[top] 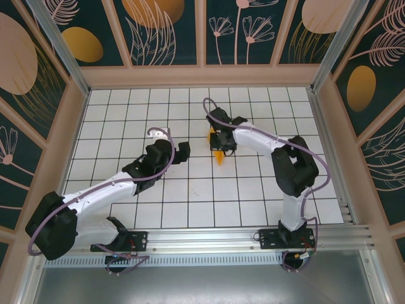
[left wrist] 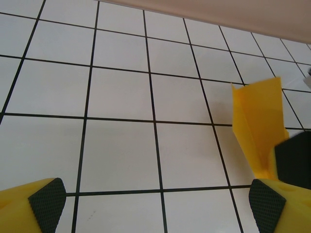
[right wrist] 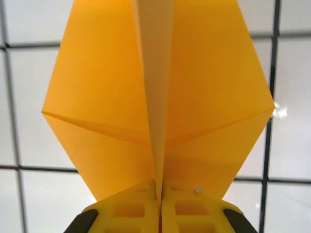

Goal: Fold a paper plane with a square sheet of paper (fold left side to right side)
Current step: Pick up the paper plane at the center of the table, then place the paper plane at the top-center of the table.

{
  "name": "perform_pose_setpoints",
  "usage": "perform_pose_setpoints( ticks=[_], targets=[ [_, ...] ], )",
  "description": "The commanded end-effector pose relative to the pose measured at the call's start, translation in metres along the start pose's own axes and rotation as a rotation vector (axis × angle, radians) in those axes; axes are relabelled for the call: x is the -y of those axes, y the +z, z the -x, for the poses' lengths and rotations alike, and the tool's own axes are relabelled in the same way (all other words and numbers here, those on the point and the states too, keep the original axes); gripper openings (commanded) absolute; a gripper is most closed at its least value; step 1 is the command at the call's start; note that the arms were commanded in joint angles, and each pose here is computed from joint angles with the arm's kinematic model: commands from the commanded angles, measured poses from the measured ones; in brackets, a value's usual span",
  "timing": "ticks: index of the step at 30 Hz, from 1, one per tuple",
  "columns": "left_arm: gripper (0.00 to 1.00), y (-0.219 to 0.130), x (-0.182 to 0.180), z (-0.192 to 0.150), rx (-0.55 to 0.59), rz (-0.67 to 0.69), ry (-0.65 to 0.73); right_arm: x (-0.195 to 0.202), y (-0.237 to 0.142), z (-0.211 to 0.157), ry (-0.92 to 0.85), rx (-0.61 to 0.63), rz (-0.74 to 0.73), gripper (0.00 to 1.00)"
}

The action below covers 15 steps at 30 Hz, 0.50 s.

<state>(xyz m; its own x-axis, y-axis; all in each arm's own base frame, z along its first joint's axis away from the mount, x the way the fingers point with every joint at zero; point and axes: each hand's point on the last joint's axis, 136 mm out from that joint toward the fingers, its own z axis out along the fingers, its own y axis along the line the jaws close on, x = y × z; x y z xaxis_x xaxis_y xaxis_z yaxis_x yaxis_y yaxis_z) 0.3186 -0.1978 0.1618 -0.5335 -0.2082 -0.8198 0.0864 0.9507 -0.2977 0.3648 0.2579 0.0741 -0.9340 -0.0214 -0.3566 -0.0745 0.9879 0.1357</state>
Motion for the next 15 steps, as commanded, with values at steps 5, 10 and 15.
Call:
perform_pose_setpoints(
  ticks=[5, 10, 15],
  targets=[
    [0.98, -0.010, -0.012, 0.008, 0.044, 0.034, 0.012, -0.019, 0.025, 0.024, -0.071, -0.054, -0.023, 0.09],
    [0.99, -0.010, -0.011, 0.007, 0.041, 0.031, 0.011, -0.034, 0.040, 0.040, -0.069, -0.061, 0.004, 0.09],
    [0.98, -0.007, -0.010, 0.004, 0.032, 0.027, 0.010, -0.034, 0.055, 0.038, -0.035, -0.096, 0.013, 0.09]
  ],
)
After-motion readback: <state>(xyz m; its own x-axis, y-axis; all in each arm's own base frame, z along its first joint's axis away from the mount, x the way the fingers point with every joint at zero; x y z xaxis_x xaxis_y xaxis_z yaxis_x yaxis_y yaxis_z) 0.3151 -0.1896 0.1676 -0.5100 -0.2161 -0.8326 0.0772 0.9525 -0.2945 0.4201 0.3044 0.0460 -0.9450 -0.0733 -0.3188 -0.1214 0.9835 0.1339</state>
